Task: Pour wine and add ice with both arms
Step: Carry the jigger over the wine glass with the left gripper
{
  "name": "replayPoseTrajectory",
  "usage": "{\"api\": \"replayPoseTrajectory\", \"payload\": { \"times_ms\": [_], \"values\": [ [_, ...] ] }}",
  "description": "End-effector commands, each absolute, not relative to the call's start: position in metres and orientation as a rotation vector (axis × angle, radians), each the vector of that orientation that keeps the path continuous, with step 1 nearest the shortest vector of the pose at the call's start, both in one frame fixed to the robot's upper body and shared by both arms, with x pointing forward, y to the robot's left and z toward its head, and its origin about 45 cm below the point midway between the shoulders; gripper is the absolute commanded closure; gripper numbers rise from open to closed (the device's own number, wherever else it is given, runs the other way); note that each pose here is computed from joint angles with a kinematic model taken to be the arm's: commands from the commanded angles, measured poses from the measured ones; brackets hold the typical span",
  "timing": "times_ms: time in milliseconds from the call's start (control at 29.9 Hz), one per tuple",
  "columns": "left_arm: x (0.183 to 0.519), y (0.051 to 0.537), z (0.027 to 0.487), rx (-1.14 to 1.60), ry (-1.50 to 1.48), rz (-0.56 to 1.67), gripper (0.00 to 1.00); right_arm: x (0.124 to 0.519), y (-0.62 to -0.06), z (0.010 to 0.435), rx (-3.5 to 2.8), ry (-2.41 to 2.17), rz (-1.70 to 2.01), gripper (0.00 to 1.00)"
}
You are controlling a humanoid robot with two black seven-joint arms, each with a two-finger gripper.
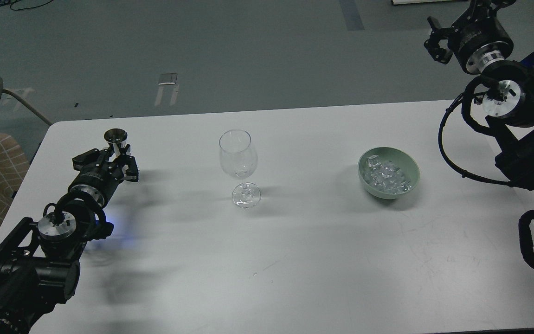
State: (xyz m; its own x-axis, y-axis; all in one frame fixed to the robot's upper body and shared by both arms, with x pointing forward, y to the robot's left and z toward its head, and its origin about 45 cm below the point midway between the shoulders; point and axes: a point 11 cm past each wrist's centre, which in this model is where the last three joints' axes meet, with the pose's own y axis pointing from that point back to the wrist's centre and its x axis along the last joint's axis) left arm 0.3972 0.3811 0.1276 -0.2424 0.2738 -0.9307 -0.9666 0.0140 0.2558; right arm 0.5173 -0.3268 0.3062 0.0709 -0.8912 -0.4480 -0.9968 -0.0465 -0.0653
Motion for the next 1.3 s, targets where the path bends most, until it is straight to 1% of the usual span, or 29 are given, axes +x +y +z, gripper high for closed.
{"api": "replayPoseTrajectory", "payload": {
  "times_ms": [0,100,234,301,434,635,936,1069,1270],
  "values": [
    [0.398,0.381,0.132,-0.850,1.182,1.449,0.75,0.517,-0.328,0.306,-1.999,1.882,0.408,0.00],
    [0.401,0.380,0.138,-0.862,1.163,1.424,0.79,0.517,-0.328,0.306,-1.999,1.882,0.408,0.00],
    [0.405,0.376,0.151,-0.877,1.142,1.388,0.80,0.517,-0.327,0.306,-2.000,1.880,0.409,0.00],
    [0.408,0.377,0.162,-0.906,1.131,1.364,0.84,0.517,-0.328,0.306,-2.000,1.882,0.407,0.00],
    [0.410,0.374,0.169,-0.911,1.134,1.339,0.91,0.517,-0.328,0.306,-1.999,1.882,0.408,0.00],
    [0.412,0.367,0.176,-0.897,1.137,1.315,0.95,0.517,-0.328,0.306,-2.000,1.882,0.407,0.00],
    [0.416,0.355,0.189,-0.849,1.163,1.293,0.96,0.517,-0.329,0.306,-1.999,1.885,0.407,0.00],
    [0.415,0.349,0.193,-0.838,1.159,1.273,1.00,0.516,-0.331,0.306,-1.996,1.890,0.405,0.00],
    [0.413,0.353,0.202,-0.829,1.131,1.265,1.00,0.516,-0.333,0.305,-1.996,1.894,0.403,0.00]
  ]
}}
